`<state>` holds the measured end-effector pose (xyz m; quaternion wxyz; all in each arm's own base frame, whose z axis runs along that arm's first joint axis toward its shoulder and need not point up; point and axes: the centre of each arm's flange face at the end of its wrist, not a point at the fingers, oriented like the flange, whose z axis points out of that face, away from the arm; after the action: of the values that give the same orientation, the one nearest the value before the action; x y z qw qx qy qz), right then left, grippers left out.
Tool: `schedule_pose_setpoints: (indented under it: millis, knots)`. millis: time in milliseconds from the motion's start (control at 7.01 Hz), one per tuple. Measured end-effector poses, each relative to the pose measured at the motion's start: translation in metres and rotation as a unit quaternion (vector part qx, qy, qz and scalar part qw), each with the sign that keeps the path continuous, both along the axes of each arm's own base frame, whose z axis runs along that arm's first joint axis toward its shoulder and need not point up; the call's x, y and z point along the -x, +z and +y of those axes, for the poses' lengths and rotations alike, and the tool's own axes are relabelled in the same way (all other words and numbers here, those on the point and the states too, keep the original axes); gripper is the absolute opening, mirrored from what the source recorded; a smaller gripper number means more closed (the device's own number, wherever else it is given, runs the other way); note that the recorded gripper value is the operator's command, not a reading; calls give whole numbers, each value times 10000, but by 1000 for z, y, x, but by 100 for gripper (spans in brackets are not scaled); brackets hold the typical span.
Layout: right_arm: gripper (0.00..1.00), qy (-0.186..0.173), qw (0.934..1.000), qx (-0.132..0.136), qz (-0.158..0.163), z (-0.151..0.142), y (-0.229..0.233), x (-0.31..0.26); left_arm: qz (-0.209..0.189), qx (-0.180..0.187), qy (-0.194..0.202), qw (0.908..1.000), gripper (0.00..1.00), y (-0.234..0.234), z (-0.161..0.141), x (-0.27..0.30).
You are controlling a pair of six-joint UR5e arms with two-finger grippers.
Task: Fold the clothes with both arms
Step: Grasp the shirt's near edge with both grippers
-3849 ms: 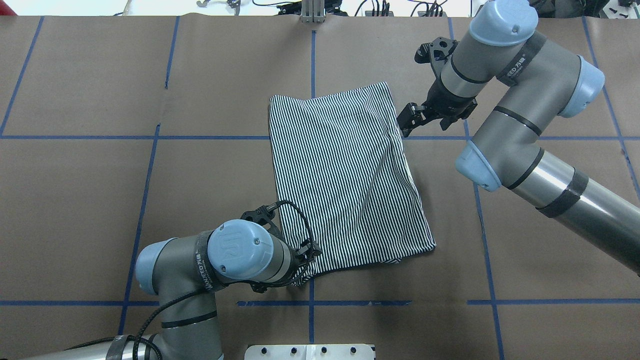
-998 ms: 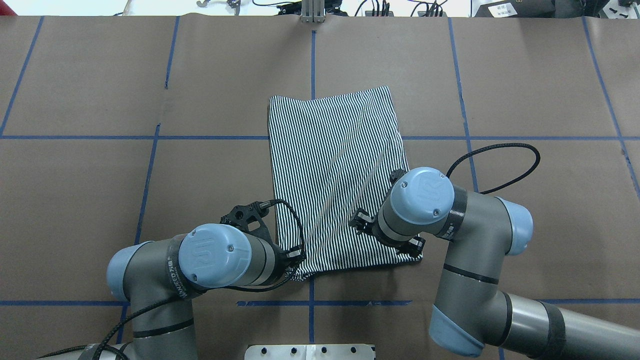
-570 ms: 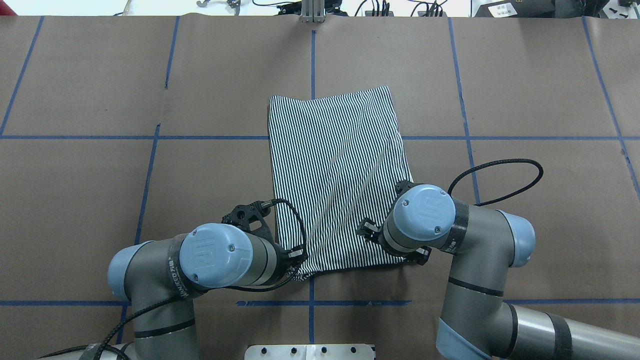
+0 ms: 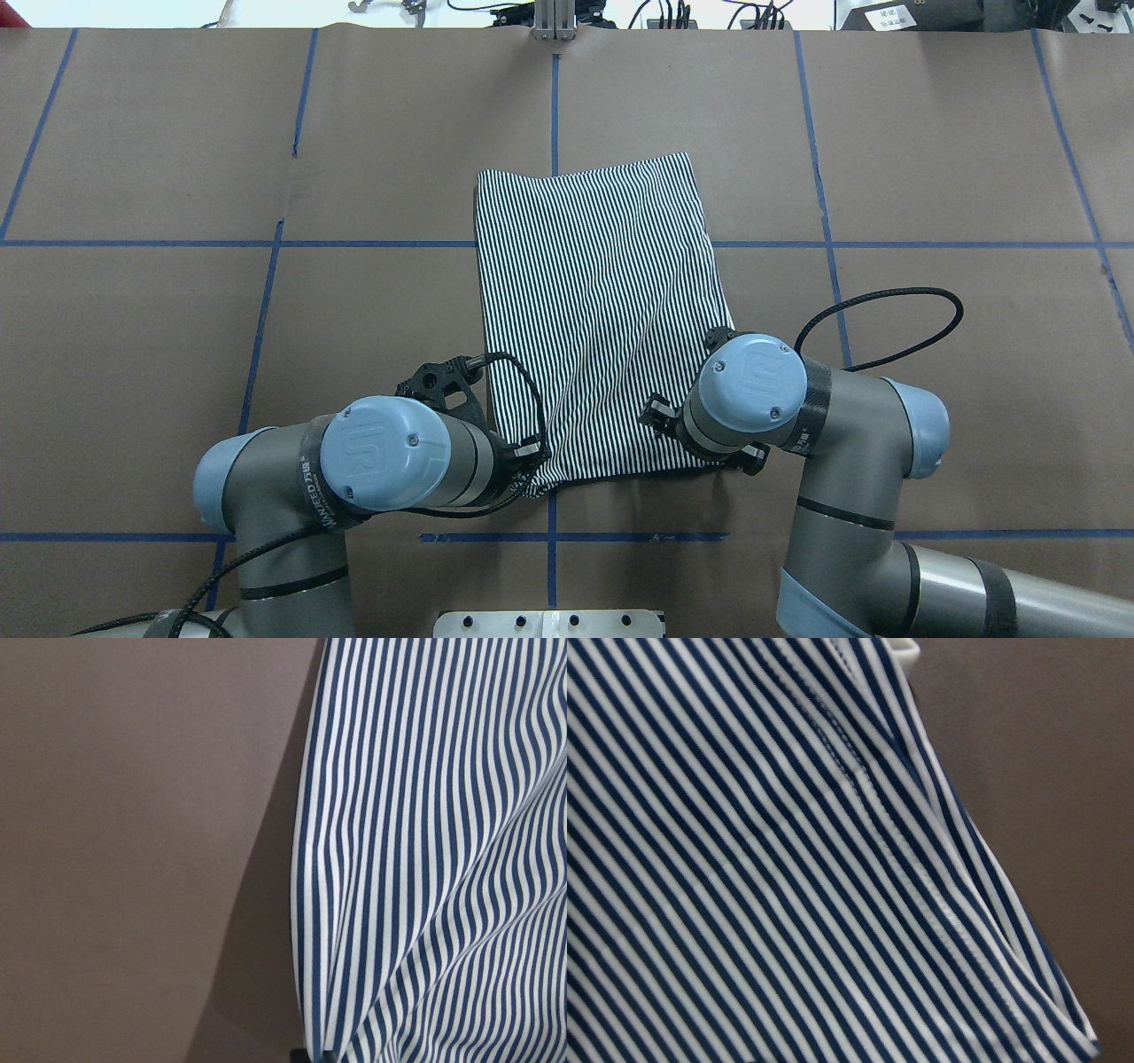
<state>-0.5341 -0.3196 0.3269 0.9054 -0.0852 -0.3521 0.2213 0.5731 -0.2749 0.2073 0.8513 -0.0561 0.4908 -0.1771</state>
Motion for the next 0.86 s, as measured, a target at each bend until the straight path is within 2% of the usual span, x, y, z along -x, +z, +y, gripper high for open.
schedule_pose_setpoints:
  millis: [143, 855]
  knots:
    - [0, -8, 10000, 7, 5, 0, 0, 0, 2, -1, 0, 10000, 0, 0, 0, 0]
    - [0, -47, 10000, 35, -15, 1, -2, 1, 8, -3, 0, 10000, 0, -1, 0, 0]
